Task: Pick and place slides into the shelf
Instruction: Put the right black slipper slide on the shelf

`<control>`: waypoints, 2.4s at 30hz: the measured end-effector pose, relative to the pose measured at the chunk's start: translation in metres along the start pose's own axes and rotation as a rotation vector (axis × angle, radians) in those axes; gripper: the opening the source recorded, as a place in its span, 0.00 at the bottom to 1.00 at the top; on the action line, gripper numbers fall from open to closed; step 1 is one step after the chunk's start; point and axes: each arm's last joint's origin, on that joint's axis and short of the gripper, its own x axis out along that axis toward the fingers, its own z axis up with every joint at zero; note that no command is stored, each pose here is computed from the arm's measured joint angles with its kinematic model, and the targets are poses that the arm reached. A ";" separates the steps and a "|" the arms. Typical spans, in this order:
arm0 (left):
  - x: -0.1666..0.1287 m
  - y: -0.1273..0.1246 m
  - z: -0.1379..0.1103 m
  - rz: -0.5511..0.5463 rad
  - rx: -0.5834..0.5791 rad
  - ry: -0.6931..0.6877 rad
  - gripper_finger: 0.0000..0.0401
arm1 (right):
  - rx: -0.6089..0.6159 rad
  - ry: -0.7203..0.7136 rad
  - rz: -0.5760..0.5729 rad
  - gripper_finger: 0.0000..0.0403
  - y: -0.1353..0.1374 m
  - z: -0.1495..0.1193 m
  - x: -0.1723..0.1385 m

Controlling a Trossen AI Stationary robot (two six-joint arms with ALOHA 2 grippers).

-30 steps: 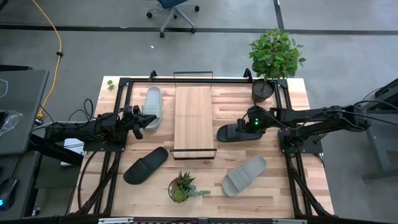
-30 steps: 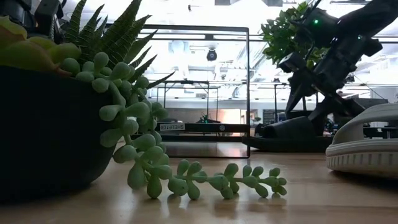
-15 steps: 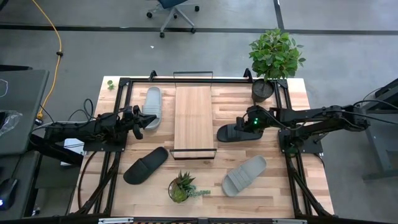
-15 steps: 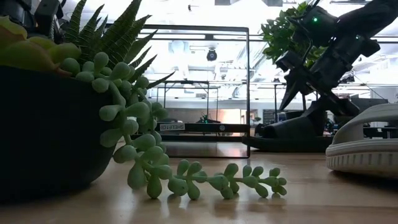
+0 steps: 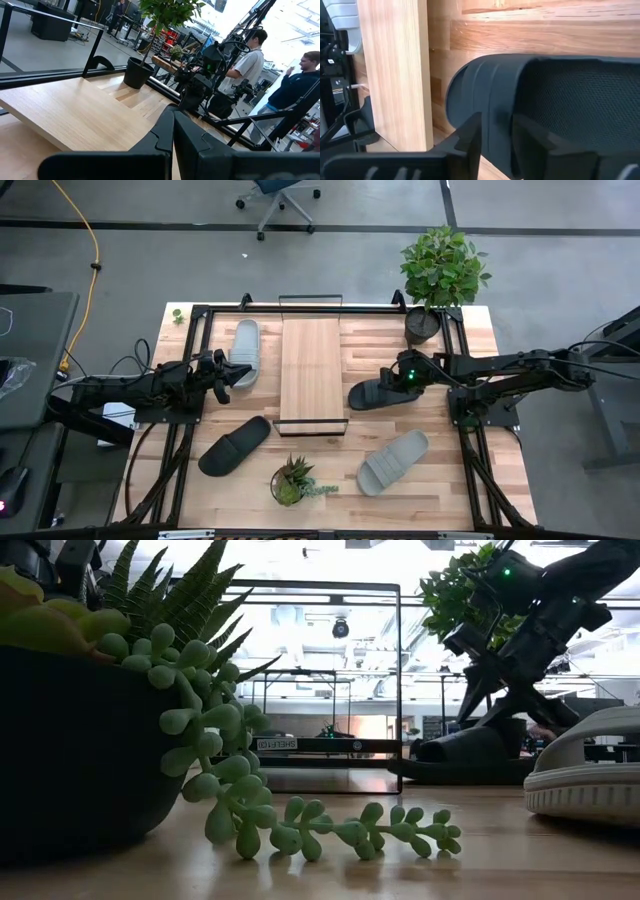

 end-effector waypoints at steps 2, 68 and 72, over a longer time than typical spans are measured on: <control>0.000 0.000 0.000 0.000 0.000 0.000 0.00 | 0.000 -0.006 -0.006 0.20 0.000 0.000 0.001; 0.000 -0.001 -0.001 -0.035 0.000 0.024 0.00 | -0.066 0.088 0.117 0.24 0.011 0.001 0.038; 0.000 -0.001 -0.001 -0.035 0.000 0.023 0.00 | -0.061 0.096 0.108 0.22 0.009 0.001 0.044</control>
